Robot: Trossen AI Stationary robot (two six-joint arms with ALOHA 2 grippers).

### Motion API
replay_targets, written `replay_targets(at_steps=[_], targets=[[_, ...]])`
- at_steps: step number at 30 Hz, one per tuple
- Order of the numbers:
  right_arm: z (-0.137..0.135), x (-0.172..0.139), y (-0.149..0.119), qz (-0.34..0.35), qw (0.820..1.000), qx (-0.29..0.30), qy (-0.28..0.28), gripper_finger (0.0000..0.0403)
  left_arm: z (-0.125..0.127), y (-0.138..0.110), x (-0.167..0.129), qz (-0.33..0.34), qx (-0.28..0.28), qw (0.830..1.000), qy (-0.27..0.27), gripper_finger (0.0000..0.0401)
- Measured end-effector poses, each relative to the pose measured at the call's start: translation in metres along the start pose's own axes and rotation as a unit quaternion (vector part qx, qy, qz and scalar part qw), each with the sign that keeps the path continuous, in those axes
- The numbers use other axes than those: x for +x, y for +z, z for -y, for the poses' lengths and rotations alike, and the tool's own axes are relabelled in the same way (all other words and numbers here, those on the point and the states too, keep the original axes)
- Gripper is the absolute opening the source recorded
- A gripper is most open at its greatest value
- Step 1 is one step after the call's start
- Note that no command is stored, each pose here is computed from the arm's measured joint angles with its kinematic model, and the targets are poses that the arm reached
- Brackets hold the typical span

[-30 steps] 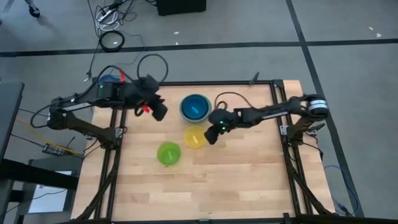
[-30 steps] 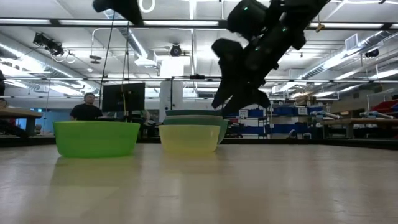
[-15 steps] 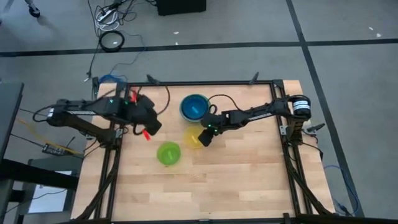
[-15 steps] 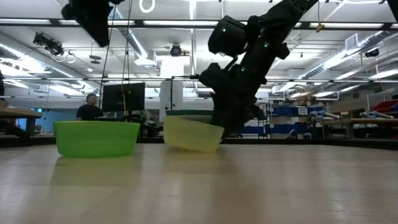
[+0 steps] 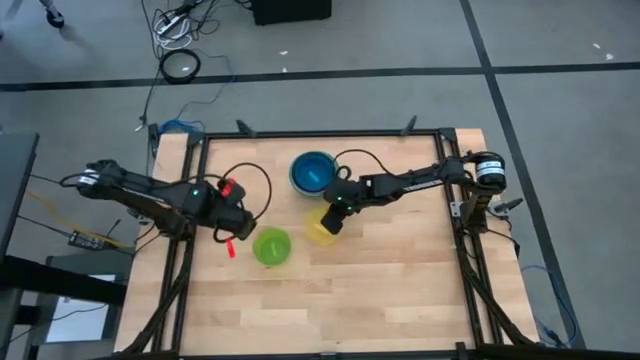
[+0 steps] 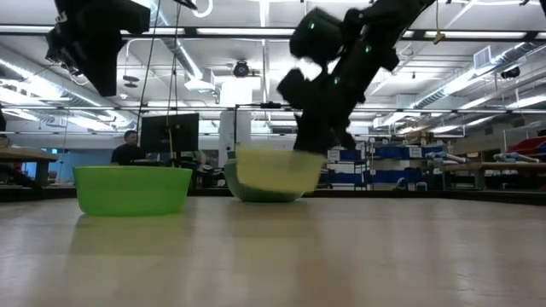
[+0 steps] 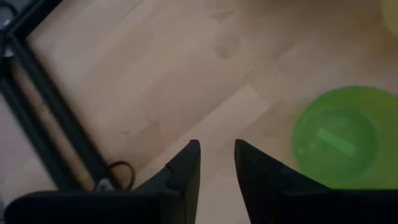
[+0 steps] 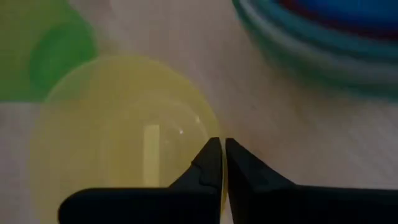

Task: Nest bowls inside each other
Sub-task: Stack the yellow bowl on top of the blue bowl

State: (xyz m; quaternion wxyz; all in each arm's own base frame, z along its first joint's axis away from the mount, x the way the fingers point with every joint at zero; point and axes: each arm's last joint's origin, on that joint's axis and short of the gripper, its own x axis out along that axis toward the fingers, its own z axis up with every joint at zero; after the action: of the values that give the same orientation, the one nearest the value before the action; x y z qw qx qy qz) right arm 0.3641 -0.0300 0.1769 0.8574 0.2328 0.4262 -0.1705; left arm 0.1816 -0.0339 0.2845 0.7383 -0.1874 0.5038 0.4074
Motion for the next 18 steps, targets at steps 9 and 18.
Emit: replay_targets(at_steps=[9,18], targets=[[0.010,-0.070,0.043,0.180,0.984,-0.002,-0.010,0.0001,0.015,0.004,-0.007,0.049,-0.006,0.995,-0.081,0.0108],[0.060,-0.050,0.072,0.235,0.970,0.033,-0.046,0.0000,0.021,0.008,-0.009,0.067,-0.009,0.991,-0.112,0.0108]])
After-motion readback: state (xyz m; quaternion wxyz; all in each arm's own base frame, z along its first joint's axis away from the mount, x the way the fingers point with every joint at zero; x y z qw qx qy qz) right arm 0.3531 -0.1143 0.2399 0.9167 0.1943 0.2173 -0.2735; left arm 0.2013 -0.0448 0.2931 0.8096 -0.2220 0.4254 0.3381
